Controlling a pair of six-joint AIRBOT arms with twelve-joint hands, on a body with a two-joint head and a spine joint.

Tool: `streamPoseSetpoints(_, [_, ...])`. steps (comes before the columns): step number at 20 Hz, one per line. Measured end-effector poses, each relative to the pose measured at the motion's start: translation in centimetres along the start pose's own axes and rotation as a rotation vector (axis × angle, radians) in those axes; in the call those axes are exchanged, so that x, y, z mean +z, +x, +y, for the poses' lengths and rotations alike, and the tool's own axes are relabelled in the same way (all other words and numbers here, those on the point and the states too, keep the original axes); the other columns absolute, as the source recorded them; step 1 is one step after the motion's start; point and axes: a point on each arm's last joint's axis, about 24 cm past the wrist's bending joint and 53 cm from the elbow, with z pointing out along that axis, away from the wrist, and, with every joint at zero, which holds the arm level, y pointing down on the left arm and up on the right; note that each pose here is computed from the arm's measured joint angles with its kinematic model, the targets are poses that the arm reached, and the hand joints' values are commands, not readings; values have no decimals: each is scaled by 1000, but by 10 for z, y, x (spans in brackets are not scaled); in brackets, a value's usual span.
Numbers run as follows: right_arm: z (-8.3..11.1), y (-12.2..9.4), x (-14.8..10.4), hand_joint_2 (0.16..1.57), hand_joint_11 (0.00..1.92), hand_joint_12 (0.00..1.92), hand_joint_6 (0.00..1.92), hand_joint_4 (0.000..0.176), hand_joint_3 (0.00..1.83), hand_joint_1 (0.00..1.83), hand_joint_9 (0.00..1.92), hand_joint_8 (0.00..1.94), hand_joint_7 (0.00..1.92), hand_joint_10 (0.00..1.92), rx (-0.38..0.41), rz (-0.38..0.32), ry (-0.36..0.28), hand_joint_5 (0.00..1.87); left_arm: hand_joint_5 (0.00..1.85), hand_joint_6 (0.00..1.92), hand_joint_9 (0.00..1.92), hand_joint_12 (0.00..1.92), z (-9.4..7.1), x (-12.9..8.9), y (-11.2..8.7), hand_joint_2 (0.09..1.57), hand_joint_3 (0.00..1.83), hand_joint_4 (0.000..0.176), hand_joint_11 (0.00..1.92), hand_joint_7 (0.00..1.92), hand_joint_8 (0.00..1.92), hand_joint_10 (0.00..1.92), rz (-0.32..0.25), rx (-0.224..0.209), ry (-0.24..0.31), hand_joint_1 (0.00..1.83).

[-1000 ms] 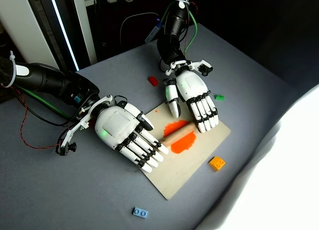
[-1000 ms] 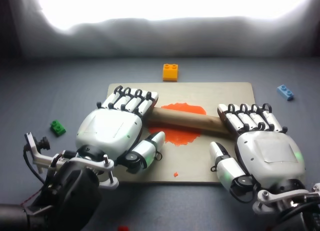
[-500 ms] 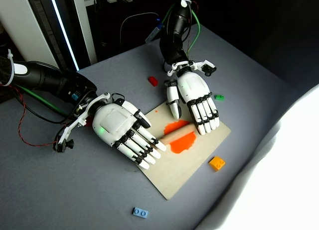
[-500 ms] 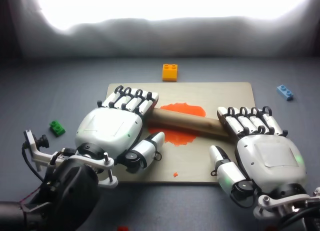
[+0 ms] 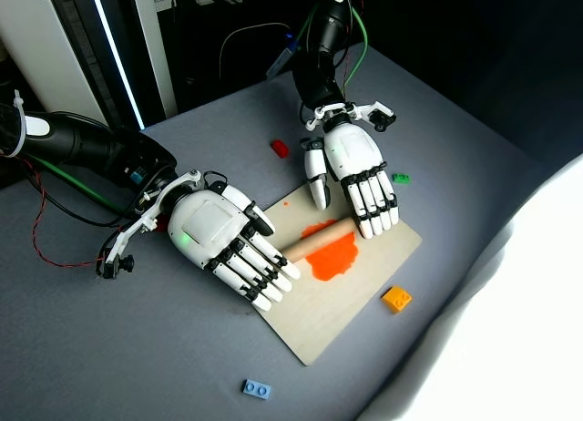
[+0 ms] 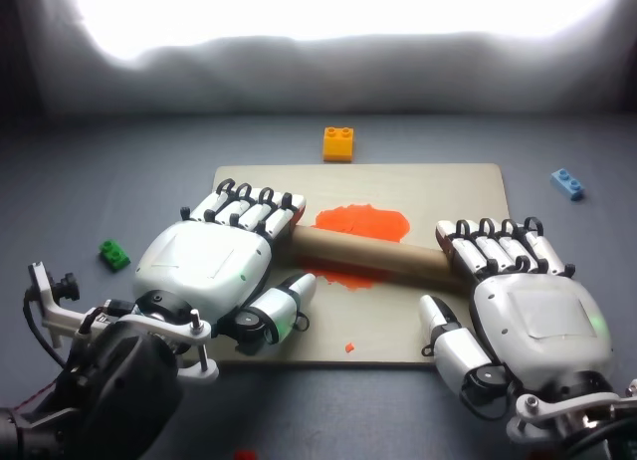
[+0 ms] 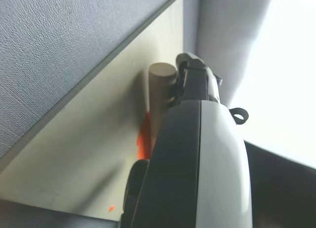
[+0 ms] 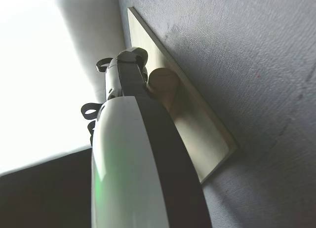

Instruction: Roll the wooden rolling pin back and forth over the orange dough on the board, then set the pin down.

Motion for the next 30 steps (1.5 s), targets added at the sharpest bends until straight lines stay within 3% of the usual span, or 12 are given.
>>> streamPoseSetpoints(8, [1, 1, -3, 1571, 0, 398, 5, 0, 106, 0, 205, 2, 284, 3, 1, 3, 3, 252, 187, 4, 157, 311, -2, -13, 7, 1568, 53, 0, 0, 209, 4, 6, -4, -14, 7, 0])
streamPoseSetpoints(11, [0, 2, -7, 1571, 0, 488, 9, 0, 121, 0, 219, 3, 300, 7, -10, 6, 4, 274, 192, 4, 155, 302, 1, -19, 8, 1570, 40, 0, 0, 208, 2, 3, -13, -23, 10, 0])
streamPoseSetpoints(15, [-1, 2, -9, 1571, 0, 359, 1, 0, 132, 0, 181, 0, 268, 5, -15, 6, 3, 243, 182, 7, 141, 200, 2, -26, 9, 1571, 37, 0, 0, 198, 4, 4, -24, -38, 12, 0])
streamPoseSetpoints(18, [1, 3, -11, 1571, 0, 408, 9, 0, 145, 0, 202, 6, 295, 11, -17, 9, -4, 267, 204, 10, 148, 214, 3, -30, 9, 1571, 44, 0, 0, 208, 4, 5, -27, -43, 11, 0])
streamPoseSetpoints(24, [2, 4, -13, 1571, 0, 442, 9, 0, 145, 0, 198, 5, 278, 13, -25, 13, -11, 249, 216, 4, 159, 301, 11, -37, 19, 1571, 68, 0, 0, 214, 1, 3, 5, -56, -8, 0])
streamPoseSetpoints(27, [2, 4, -14, 1571, 0, 486, 11, 0, 121, 0, 216, 9, 300, 17, -24, 15, -11, 259, 175, 1, 121, 218, 8, -39, 20, 1571, 52, 0, 0, 173, 0, 1, 10, -64, -3, 0])
streamPoseSetpoints(30, [2, 4, -14, 1571, 0, 268, 5, 0, 114, 0, 172, 2, 267, 3, -24, 16, -11, 221, 200, 6, 144, 266, 7, -40, 22, 1569, 50, 0, 0, 194, 1, 5, 18, -68, -1, 0])
